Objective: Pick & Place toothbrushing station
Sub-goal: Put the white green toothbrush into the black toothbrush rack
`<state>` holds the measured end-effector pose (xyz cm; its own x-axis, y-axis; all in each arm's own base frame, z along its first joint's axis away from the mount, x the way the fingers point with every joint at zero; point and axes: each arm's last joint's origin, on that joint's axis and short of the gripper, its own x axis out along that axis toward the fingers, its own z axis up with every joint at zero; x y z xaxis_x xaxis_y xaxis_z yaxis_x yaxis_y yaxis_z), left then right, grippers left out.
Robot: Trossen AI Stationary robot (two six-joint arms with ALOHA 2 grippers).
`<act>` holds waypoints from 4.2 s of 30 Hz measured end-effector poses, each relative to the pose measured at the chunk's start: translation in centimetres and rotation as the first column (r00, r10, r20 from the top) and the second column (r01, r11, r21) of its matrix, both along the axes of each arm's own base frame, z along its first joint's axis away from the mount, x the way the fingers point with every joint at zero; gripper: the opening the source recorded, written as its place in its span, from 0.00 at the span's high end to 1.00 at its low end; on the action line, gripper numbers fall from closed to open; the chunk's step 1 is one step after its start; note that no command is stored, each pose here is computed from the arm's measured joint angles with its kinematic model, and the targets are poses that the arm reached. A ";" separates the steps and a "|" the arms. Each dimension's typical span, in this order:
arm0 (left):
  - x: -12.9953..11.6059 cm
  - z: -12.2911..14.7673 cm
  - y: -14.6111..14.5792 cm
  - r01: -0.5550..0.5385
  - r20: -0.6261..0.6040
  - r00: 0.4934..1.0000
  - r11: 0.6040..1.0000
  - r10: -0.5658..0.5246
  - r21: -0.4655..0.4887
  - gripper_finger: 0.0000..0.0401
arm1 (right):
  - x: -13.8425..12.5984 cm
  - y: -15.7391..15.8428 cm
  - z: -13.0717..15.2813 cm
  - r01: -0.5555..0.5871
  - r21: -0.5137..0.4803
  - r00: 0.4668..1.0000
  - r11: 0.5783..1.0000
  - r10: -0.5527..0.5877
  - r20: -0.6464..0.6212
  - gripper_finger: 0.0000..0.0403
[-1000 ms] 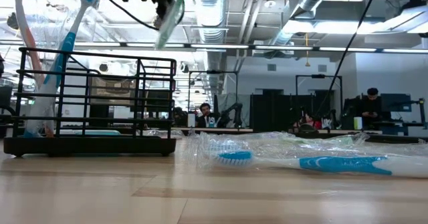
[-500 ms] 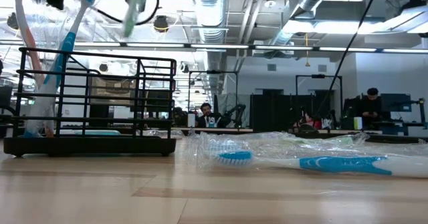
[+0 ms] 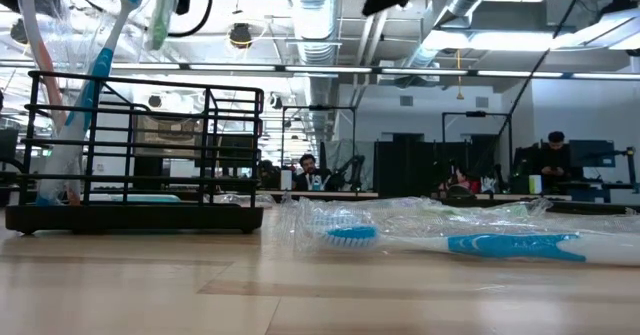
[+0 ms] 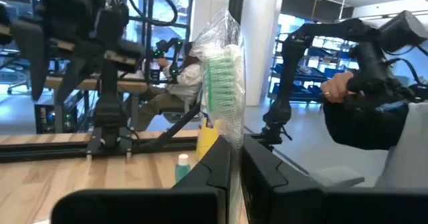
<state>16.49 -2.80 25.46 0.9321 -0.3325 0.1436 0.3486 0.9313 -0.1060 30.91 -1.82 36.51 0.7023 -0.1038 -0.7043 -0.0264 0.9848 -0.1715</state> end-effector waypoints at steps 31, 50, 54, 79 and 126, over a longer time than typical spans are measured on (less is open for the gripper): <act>-1.7 -2.7 -2.3 0.141 -0.009 0.990 0.984 -0.141 0.107 0.98 | -5.5 1.6 -4.3 0.037 0.095 0.983 0.995 -0.053 0.177 0.80; -3.2 -7.3 -1.9 0.129 0.023 0.991 0.987 -0.131 0.095 0.98 | -5.5 1.6 -4.2 0.033 0.093 0.982 0.995 -0.050 0.182 0.80; -3.4 -7.6 -1.8 0.126 0.042 0.991 0.988 -0.130 0.094 0.98 | -5.5 1.6 -4.2 0.033 0.093 0.982 0.995 -0.050 0.183 0.80; -2.3 -9.6 -2.0 0.092 -0.110 0.991 0.988 -0.079 0.120 0.94 | -5.5 1.6 -4.1 0.032 0.093 0.981 0.995 -0.050 0.188 0.80; -1.8 -10.7 -1.9 -0.002 -0.185 0.982 0.986 0.032 0.165 0.88 | -5.5 1.6 -4.1 0.028 0.087 0.981 0.996 -0.044 0.189 0.80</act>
